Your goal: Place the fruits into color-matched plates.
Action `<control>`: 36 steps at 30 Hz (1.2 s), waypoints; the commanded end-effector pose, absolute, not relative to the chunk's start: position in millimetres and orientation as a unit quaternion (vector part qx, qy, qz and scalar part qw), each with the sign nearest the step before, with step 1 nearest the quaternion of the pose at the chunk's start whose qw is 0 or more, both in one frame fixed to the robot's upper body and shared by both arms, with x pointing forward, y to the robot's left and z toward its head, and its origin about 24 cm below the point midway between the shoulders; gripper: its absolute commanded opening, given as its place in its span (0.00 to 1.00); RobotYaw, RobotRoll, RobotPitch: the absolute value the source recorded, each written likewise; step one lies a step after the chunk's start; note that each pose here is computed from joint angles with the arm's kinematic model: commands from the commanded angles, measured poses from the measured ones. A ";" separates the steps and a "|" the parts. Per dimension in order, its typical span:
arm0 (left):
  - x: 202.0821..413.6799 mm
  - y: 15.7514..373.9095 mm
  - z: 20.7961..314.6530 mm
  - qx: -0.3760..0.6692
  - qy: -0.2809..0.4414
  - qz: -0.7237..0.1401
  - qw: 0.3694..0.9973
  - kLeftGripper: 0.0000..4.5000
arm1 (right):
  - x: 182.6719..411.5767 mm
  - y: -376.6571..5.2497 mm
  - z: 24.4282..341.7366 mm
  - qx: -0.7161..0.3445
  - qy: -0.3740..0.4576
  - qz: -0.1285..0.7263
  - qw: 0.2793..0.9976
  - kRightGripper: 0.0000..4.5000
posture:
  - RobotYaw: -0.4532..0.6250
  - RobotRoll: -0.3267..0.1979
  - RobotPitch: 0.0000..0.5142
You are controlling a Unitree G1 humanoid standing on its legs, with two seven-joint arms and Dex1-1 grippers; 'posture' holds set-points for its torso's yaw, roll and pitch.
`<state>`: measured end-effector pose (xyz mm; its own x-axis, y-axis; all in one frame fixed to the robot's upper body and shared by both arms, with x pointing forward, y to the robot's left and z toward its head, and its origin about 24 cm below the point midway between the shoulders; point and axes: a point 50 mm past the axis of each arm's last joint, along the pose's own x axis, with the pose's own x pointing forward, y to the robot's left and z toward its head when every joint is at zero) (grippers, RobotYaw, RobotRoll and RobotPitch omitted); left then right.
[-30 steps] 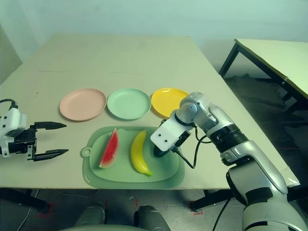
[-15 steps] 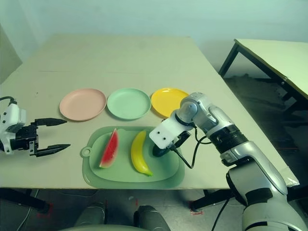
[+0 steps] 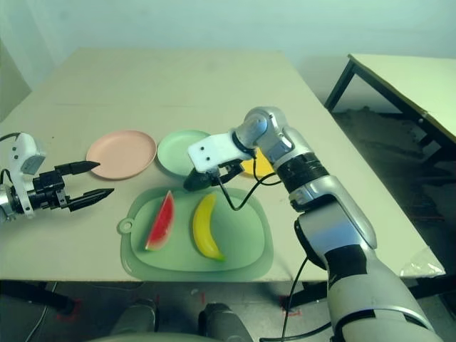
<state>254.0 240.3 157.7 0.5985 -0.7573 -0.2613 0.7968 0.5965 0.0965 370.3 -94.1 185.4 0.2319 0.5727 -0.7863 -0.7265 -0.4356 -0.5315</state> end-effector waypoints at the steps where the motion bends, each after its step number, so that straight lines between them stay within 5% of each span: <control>1: 255.4 232.3 159.7 0.106 0.108 -0.446 0.882 1.00 | 377.9 -87.1 183.1 -0.590 0.048 0.594 0.545 0.67 | 0.54 0.62 0.10; 23: 254.6 227.5 155.0 0.117 0.130 -0.453 0.874 1.00 | 393.7 -80.9 149.9 -0.625 0.057 0.514 0.585 0.67 | 0.57 0.62 0.09; 28: 257.1 227.8 154.5 0.125 0.126 -0.457 0.871 1.00 | 394.6 -84.3 147.6 -0.629 0.066 0.508 0.584 0.99 | 0.57 0.62 0.09; 36: 259.0 229.1 153.3 0.130 0.124 -0.462 0.869 1.00 | 394.8 -88.4 149.5 -0.636 0.066 0.508 0.577 0.99 | 0.57 0.62 0.09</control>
<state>257.5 229.4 154.5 0.5500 -0.7698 -0.3240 0.8293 0.5492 0.1029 394.2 -86.9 145.0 0.4760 0.5094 -0.7169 -0.6804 -0.3033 -0.6672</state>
